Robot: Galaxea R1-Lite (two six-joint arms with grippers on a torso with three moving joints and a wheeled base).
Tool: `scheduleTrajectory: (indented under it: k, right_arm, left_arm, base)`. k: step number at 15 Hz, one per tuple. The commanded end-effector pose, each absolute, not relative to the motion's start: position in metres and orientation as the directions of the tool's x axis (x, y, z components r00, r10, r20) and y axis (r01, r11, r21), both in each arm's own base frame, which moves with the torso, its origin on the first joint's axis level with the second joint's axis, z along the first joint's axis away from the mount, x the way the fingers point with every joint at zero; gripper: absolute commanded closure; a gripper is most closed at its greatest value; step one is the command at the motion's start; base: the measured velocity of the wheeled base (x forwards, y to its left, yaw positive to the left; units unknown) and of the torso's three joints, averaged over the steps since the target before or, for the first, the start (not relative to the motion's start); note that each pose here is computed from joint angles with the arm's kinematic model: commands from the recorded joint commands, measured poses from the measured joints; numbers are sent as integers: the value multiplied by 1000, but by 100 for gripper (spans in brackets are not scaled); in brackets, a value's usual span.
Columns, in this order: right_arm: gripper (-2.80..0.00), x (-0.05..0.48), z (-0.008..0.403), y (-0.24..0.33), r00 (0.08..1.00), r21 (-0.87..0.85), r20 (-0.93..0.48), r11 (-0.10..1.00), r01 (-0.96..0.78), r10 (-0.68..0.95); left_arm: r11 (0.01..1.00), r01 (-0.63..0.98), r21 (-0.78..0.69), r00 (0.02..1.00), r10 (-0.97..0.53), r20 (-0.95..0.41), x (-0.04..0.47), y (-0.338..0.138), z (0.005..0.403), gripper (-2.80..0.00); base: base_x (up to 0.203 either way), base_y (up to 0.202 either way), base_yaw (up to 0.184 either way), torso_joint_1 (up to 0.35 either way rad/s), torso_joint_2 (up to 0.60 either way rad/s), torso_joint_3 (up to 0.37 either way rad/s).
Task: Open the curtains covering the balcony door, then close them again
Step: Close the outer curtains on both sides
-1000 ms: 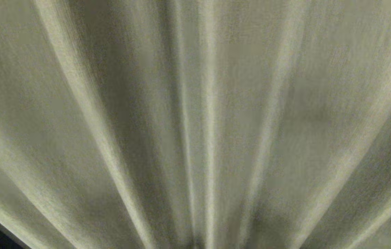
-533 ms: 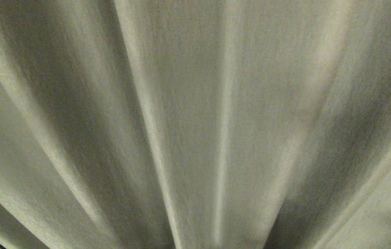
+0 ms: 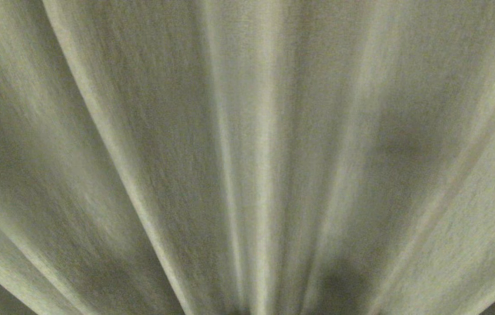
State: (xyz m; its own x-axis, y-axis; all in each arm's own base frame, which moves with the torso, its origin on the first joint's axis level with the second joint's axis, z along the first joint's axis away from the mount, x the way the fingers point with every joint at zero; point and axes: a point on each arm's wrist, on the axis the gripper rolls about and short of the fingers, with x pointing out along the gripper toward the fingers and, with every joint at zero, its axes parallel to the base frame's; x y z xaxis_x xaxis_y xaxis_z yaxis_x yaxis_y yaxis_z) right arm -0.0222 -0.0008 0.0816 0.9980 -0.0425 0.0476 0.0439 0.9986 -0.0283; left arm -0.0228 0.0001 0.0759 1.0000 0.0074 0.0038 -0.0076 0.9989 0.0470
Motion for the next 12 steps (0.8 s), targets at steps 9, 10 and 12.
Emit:
scheduleTrajectory:
  k: [9, 10, 12]
  right_arm:
    - [0, -23, 81, -1, 997, -27, 58, 999, 45, -43]
    - [0, -23, 81, -1, 997, -27, 58, 999, 45, -43]
    - [0, -23, 81, -1, 997, -27, 58, 999, 45, -43]
  left_arm:
    - [999, -8, 48, 1000, 8, 5, -23, 0, 76, 0]
    - [999, -9, 48, 1000, 9, 5, -23, 0, 76, 0]
    - [999, -9, 47, 1000, 9, 5, -23, 0, 76, 0]
  base:
    - [0, 0, 0, 0, 0, 0]
    - [0, 0, 0, 0, 0, 0]
    - [0, 0, 0, 0, 0, 0]
